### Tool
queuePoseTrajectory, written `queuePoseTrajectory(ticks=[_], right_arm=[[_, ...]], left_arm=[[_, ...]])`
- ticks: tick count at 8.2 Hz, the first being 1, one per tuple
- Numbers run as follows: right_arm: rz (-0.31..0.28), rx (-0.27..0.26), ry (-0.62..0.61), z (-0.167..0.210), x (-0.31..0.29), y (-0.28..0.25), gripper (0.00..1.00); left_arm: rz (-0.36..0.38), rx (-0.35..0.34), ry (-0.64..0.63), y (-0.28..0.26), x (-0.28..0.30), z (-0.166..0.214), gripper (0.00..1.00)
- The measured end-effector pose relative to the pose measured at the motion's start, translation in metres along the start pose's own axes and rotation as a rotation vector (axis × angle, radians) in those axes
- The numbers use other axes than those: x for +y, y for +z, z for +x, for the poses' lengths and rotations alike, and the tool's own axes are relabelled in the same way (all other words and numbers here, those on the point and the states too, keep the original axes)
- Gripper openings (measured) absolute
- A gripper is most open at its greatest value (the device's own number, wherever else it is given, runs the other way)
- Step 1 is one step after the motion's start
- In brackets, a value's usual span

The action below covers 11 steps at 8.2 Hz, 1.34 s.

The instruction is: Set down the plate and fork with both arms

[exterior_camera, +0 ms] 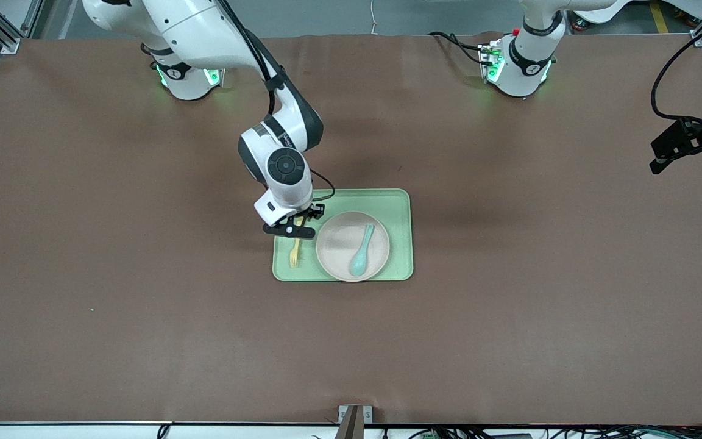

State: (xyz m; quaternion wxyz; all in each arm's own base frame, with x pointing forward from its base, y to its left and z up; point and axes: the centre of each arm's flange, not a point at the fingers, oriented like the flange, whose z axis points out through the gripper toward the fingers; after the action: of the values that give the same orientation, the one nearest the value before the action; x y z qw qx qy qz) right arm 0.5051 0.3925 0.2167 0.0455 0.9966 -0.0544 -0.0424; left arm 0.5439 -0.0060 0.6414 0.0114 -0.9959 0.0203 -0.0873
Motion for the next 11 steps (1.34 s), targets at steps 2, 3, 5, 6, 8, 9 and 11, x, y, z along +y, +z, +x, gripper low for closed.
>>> queuePoseTrajectory(ticks=[2, 3, 5, 6, 8, 9, 11], right_arm=[[0.001, -0.012, 0.031, 0.011, 0.015, -0.038, 0.99], [0.027, -0.006, 0.073, 0.026, 0.041, -0.092, 0.99], [0.083, -0.006, 0.087, 0.044, 0.143, -0.215, 1.00], [0.105, -0.013, 0.072, 0.045, 0.208, -0.263, 1.00], [0.137, -0.028, 0.008, 0.036, 0.325, -0.318, 1.00], [0.150, -0.031, -0.025, 0.032, 0.375, -0.330, 1.00], [0.173, -0.033, -0.100, 0.021, 0.454, -0.342, 1.00]], left_arm=[[0.000, 0.001, -0.002, 0.000, 0.000, 0.000, 1.00], [0.000, 0.001, -0.003, -0.001, 0.000, 0.000, 1.00], [0.000, 0.001, 0.000, -0.001, 0.003, 0.000, 1.00], [-0.001, 0.001, 0.000, -0.001, 0.007, 0.000, 1.00], [-0.002, -0.001, 0.004, 0.000, 0.013, 0.001, 1.00], [-0.002, -0.007, 0.006, 0.005, 0.015, 0.004, 1.00], [-0.001, -0.024, 0.009, 0.016, 0.017, 0.012, 1.00]])
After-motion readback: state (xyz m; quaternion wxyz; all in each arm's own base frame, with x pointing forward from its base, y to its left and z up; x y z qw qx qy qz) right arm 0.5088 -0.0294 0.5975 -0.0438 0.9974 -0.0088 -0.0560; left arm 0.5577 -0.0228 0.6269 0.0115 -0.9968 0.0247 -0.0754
